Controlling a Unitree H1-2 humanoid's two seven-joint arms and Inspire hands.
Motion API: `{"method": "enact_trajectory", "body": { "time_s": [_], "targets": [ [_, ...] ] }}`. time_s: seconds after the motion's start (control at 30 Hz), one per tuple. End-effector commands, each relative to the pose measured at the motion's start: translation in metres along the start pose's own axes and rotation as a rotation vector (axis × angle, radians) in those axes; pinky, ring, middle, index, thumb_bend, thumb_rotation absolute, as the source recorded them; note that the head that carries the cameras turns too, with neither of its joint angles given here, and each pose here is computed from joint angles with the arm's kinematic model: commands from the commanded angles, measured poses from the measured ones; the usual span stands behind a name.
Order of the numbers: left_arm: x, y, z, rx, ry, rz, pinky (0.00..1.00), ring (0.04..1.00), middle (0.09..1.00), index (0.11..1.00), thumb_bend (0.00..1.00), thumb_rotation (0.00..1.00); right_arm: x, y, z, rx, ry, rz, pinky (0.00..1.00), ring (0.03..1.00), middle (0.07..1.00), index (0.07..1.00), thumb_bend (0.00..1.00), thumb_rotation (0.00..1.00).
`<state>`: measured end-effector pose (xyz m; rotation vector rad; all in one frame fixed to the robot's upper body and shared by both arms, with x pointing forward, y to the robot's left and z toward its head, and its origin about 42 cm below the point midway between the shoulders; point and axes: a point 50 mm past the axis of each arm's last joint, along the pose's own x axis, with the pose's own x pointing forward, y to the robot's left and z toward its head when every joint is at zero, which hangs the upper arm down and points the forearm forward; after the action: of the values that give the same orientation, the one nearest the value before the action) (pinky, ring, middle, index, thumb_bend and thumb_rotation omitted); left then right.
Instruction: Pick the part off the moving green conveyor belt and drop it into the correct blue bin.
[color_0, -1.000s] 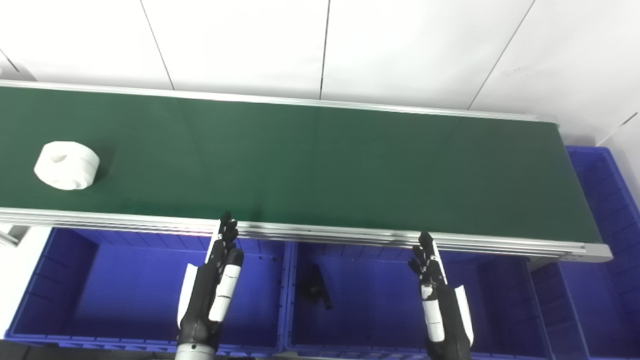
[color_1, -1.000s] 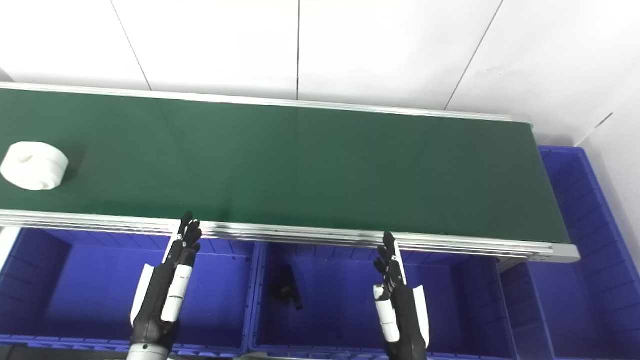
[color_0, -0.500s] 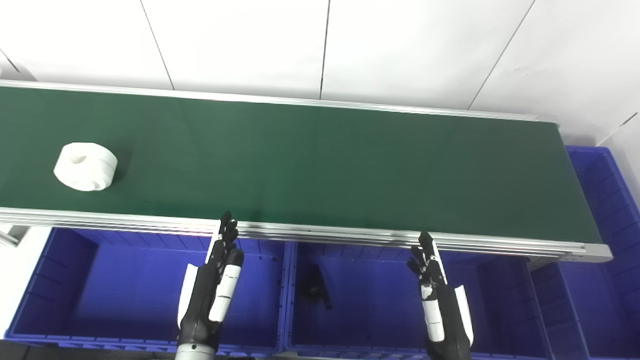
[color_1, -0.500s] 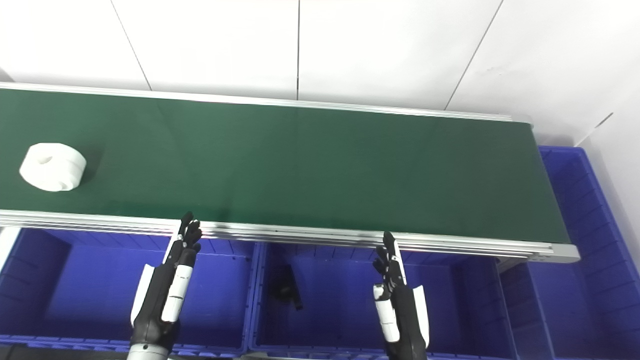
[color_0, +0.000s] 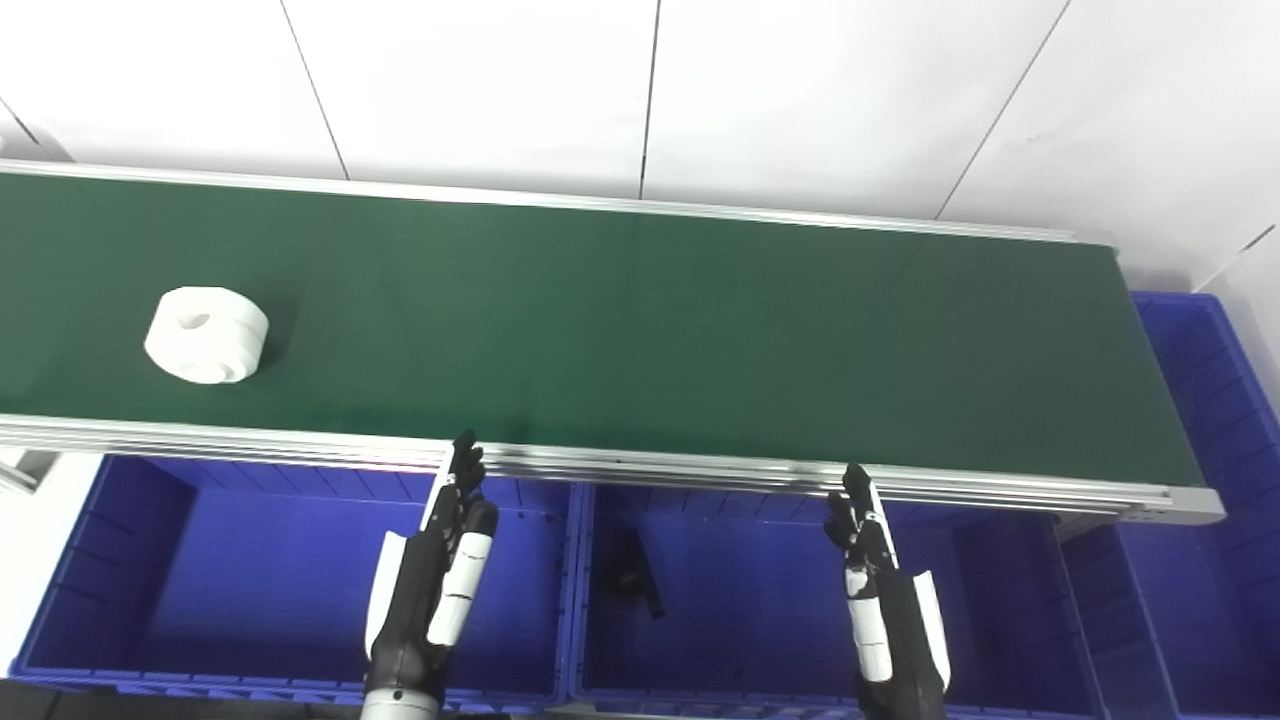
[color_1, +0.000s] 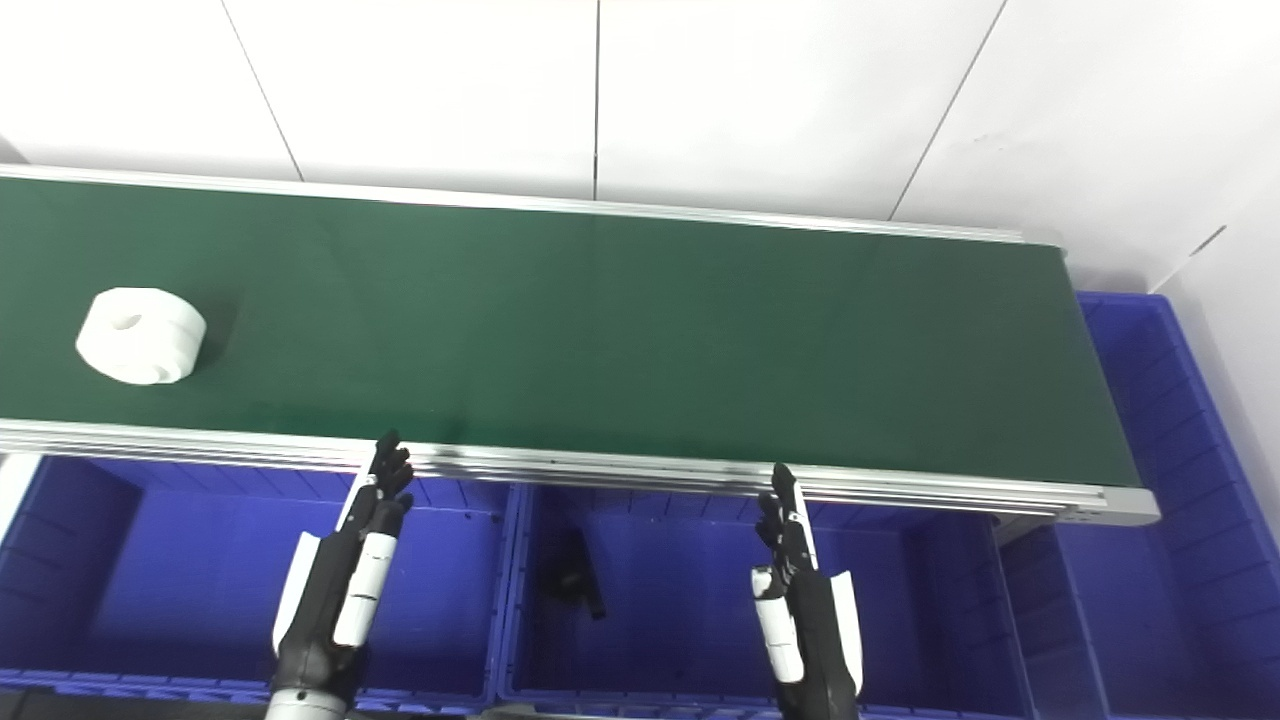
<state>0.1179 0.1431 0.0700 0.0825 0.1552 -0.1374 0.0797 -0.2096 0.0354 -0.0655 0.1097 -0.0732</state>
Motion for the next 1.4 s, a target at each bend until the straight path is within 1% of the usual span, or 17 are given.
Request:
{"method": "enact_trajectory", "body": {
  "time_s": [0.0, 0.07, 0.13, 0.2, 0.3, 0.4, 0.5, 0.57, 0.67, 0.73, 0.77, 0.9, 1.03, 1.17, 1.23, 1.3, 1.37],
  "targets": [
    [0.004, -0.006, 0.007, -0.015, -0.065, 0.011, 0.91, 0.954, 0.972, 0.960, 0.49, 0.94, 0.002, -0.005, 0.006, 0.004, -0.073, 0.003, 0.97, 0.991, 1.000, 1.000, 0.83, 1.00],
    [0.005, -0.009, 0.004, -0.019, -0.070, 0.015, 0.91, 0.942, 0.965, 0.949, 0.45, 0.90, 0.002, -0.008, 0.002, 0.001, -0.066, 0.006, 0.97, 0.992, 1.000, 1.000, 0.82, 1.00],
    [0.006, -0.013, 0.001, -0.017, -0.073, 0.019, 0.90, 0.930, 0.953, 0.934, 0.44, 0.87, 0.002, -0.011, -0.001, 0.001, -0.058, 0.011, 0.98, 0.998, 1.000, 1.000, 0.80, 1.00],
    [0.007, -0.016, -0.003, -0.011, -0.080, 0.023, 0.87, 0.907, 0.936, 0.917, 0.44, 0.85, 0.002, -0.014, -0.004, -0.002, -0.049, 0.019, 0.99, 1.000, 1.000, 1.000, 0.80, 1.00],
    [0.009, -0.020, -0.006, -0.008, -0.092, 0.031, 0.85, 0.890, 0.923, 0.905, 0.43, 0.83, 0.002, -0.018, -0.008, -0.004, -0.035, 0.021, 0.99, 1.000, 1.000, 1.000, 0.79, 1.00],
    [0.011, -0.026, -0.008, -0.019, -0.104, 0.037, 0.82, 0.874, 0.914, 0.885, 0.37, 0.78, 0.003, -0.021, -0.012, 0.006, -0.028, 0.019, 1.00, 1.000, 1.000, 1.000, 0.77, 1.00],
    [0.013, -0.030, -0.009, -0.028, -0.118, 0.039, 0.82, 0.873, 0.908, 0.867, 0.35, 0.77, 0.005, -0.024, -0.015, 0.017, -0.021, 0.013, 1.00, 1.000, 1.000, 1.000, 0.78, 1.00],
    [0.014, -0.032, -0.009, -0.034, -0.114, 0.040, 0.83, 0.882, 0.909, 0.859, 0.36, 0.78, 0.007, -0.026, -0.016, 0.020, -0.019, 0.013, 1.00, 1.000, 1.000, 1.000, 0.80, 1.00],
    [0.014, -0.035, -0.009, -0.027, -0.101, 0.035, 0.84, 0.896, 0.915, 0.867, 0.43, 0.83, 0.008, -0.030, -0.017, 0.022, -0.019, 0.018, 1.00, 1.000, 1.000, 1.000, 0.81, 1.00],
    [0.014, -0.037, -0.007, -0.021, -0.096, 0.033, 0.84, 0.898, 0.917, 0.871, 0.44, 0.84, 0.008, -0.033, -0.016, 0.027, -0.019, 0.021, 1.00, 1.000, 1.000, 1.000, 0.81, 1.00],
    [0.014, -0.037, -0.006, -0.019, -0.093, 0.034, 0.82, 0.888, 0.914, 0.872, 0.46, 0.84, 0.007, -0.033, -0.016, 0.030, -0.020, 0.021, 1.00, 1.000, 1.000, 1.000, 0.81, 1.00],
    [0.014, -0.041, -0.001, -0.014, -0.086, 0.035, 0.78, 0.873, 0.910, 0.869, 0.51, 0.83, 0.006, -0.039, -0.014, 0.031, -0.020, 0.012, 1.00, 1.000, 1.000, 1.000, 0.81, 1.00],
    [0.014, -0.044, 0.006, -0.022, -0.090, 0.036, 0.76, 0.860, 0.903, 0.860, 0.52, 0.81, 0.005, -0.043, -0.012, 0.044, -0.015, 0.007, 1.00, 1.000, 1.000, 1.000, 0.84, 1.00],
    [0.015, -0.046, 0.012, -0.037, -0.100, 0.041, 0.76, 0.854, 0.899, 0.859, 0.52, 0.72, 0.005, -0.044, -0.006, 0.049, -0.017, 0.011, 1.00, 1.000, 1.000, 1.000, 0.83, 1.00],
    [0.015, -0.046, 0.014, -0.042, -0.105, 0.043, 0.75, 0.853, 0.899, 0.861, 0.51, 0.71, 0.005, -0.044, -0.003, 0.052, -0.019, 0.014, 1.00, 1.000, 1.000, 1.000, 0.83, 1.00],
    [0.015, -0.044, 0.019, -0.052, -0.120, 0.046, 0.76, 0.859, 0.900, 0.863, 0.51, 0.69, 0.005, -0.042, -0.001, 0.067, -0.023, 0.017, 1.00, 1.000, 1.000, 1.000, 0.79, 1.00],
    [0.014, -0.039, 0.027, -0.040, -0.147, 0.046, 0.78, 0.876, 0.906, 0.869, 0.57, 0.65, 0.005, -0.041, -0.001, 0.077, -0.023, 0.019, 1.00, 1.000, 1.000, 1.000, 0.77, 1.00]
  ]
}}
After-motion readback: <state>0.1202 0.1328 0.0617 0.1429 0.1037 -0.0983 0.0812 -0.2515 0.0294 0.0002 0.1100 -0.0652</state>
